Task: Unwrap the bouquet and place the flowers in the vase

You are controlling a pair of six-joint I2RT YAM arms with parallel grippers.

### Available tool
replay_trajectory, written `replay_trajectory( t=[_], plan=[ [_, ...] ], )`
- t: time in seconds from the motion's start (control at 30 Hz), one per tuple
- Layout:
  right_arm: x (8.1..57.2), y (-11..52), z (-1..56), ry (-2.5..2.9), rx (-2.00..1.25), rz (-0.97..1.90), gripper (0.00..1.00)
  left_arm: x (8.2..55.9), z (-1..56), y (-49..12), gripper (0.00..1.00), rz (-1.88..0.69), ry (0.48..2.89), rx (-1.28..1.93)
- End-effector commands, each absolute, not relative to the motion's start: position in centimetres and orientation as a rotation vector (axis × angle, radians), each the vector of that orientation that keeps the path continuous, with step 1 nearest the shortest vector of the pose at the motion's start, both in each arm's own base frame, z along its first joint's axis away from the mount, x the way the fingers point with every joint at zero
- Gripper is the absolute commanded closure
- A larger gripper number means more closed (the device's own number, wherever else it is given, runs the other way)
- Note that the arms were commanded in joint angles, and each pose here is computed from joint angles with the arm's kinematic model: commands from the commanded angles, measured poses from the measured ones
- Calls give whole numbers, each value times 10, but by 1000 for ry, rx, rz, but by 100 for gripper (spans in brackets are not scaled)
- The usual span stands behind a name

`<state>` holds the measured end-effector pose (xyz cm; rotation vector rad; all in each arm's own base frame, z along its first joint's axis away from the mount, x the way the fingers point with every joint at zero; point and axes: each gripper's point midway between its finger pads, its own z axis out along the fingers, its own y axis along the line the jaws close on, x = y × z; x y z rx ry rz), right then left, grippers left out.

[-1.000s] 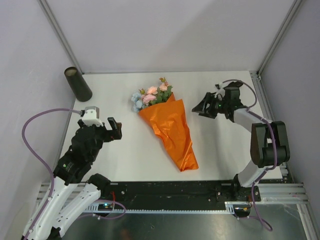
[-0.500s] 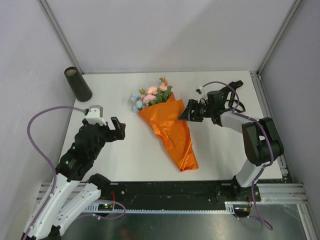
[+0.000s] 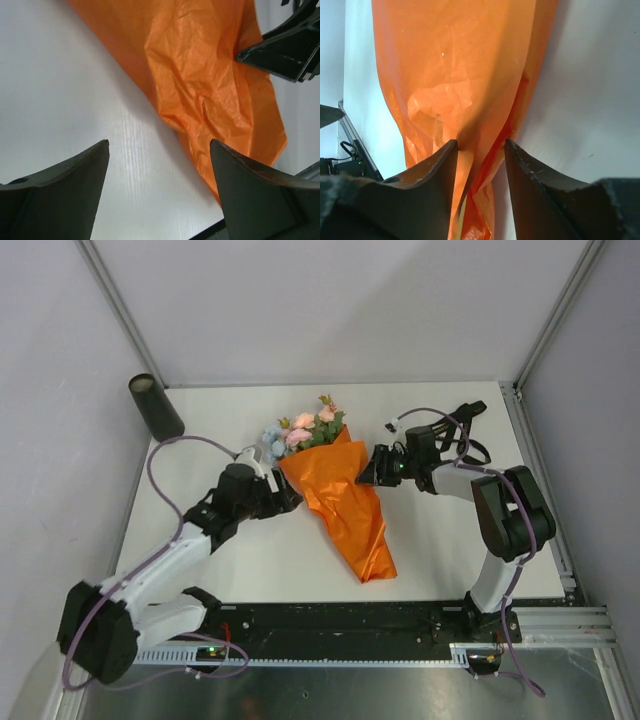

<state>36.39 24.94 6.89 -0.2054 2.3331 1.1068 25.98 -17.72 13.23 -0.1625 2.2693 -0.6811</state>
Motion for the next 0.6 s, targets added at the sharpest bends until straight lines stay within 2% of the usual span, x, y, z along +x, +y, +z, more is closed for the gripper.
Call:
replay_trajectory(
  t=[0.0, 0.13, 0.33, 0.57],
  plan=[
    [375, 259, 74, 2258, -225, 1121, 58, 293, 145, -213, 17, -868, 2163, -209],
    [381, 261, 72, 2240, -199, 1134, 72, 318, 115, -223, 26, -839, 2206, -244],
    [394, 260, 68, 2210, -157, 1120, 83, 345, 71, -232, 41, -747, 2301, -255],
    [425, 249, 88, 2078, -103, 1092, 94, 376, 66, -238, 46, -679, 2287, -235]
  ],
)
